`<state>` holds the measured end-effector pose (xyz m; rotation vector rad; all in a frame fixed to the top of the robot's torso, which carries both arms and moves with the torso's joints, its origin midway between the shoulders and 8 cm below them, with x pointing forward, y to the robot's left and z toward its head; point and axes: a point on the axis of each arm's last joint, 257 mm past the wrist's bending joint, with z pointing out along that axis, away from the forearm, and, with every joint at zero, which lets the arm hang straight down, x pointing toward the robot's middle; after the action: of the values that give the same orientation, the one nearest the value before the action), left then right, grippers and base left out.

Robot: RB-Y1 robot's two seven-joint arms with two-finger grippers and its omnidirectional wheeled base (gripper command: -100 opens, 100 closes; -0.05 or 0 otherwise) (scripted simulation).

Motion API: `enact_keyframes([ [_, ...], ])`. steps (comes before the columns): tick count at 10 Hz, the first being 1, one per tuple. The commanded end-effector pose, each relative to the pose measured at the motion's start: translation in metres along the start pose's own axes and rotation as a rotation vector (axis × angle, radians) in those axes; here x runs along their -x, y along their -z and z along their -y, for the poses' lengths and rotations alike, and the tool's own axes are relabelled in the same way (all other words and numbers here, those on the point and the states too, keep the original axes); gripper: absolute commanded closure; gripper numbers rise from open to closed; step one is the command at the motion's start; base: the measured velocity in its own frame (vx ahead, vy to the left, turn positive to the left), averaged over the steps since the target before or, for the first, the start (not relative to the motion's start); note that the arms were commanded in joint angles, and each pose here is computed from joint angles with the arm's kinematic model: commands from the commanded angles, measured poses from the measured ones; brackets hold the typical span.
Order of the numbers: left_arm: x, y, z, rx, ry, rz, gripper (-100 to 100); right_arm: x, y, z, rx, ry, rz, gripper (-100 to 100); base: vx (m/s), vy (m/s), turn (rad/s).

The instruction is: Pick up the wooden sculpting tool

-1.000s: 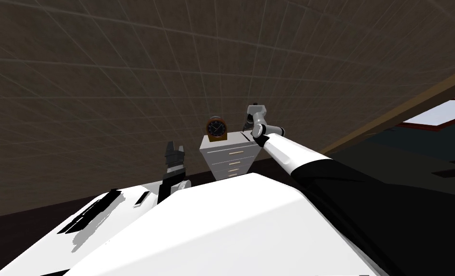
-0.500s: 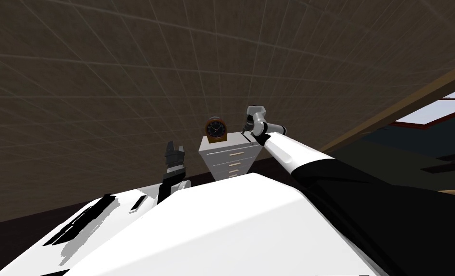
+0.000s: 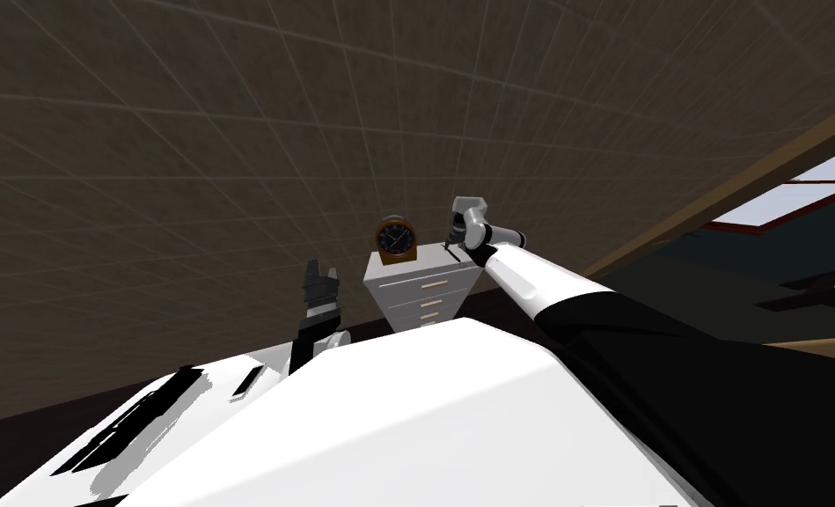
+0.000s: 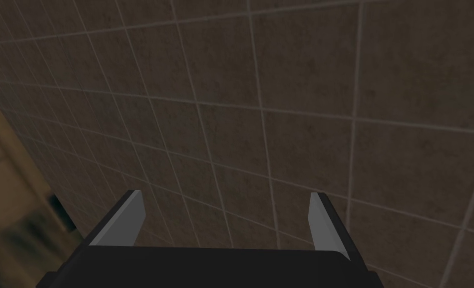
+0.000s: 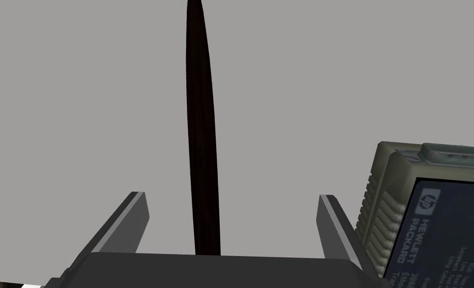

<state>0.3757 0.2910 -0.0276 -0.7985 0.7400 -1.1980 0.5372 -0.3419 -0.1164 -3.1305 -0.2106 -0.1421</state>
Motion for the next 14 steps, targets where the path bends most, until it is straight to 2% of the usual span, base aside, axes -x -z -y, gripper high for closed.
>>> enact_keyframes([
  [1,0.0,0.0,0.0,0.0,0.0,0.0,0,0.005,0.0,0.004,-0.013,-0.003,0.025,-100,0.022,0.015,-0.018],
  [3,0.0,0.0,0.0,0.0,0.0,0.0,0,0.019,-0.002,0.012,-0.045,-0.009,0.083,-100,0.028,0.022,-0.026],
  [6,0.0,0.0,0.0,0.0,0.0,0.0,0,0.019,-0.002,0.012,-0.045,-0.009,0.083,-100,0.005,0.007,-0.002],
  [7,0.0,0.0,0.0,0.0,0.0,0.0,0,0.019,-0.002,0.012,-0.045,-0.009,0.083,0,0.0,0.0,0.0],
  [8,0.0,0.0,0.0,0.0,0.0,0.0,0,0.02,-0.017,0.01,-0.044,-0.003,0.083,-100,0.003,0.02,-0.032],
  [10,0.0,0.0,0.0,0.0,0.0,0.0,0,0.02,-0.022,0.009,-0.044,-0.001,0.083,-100,0.003,0.023,-0.019],
  [11,0.0,0.0,0.0,0.0,0.0,0.0,0,0.021,-0.018,0.01,-0.045,-0.003,0.084,-100,0.002,0.008,-0.004],
  [12,0.0,0.0,0.0,0.0,0.0,0.0,0,0.02,-0.019,0.01,-0.044,-0.002,0.083,100,0.0,0.0,0.0],
  [14,0.0,0.0,0.0,0.0,0.0,0.0,0,0.02,-0.019,0.01,-0.044,-0.002,0.083,100,0.0,0.0,0.0],
])
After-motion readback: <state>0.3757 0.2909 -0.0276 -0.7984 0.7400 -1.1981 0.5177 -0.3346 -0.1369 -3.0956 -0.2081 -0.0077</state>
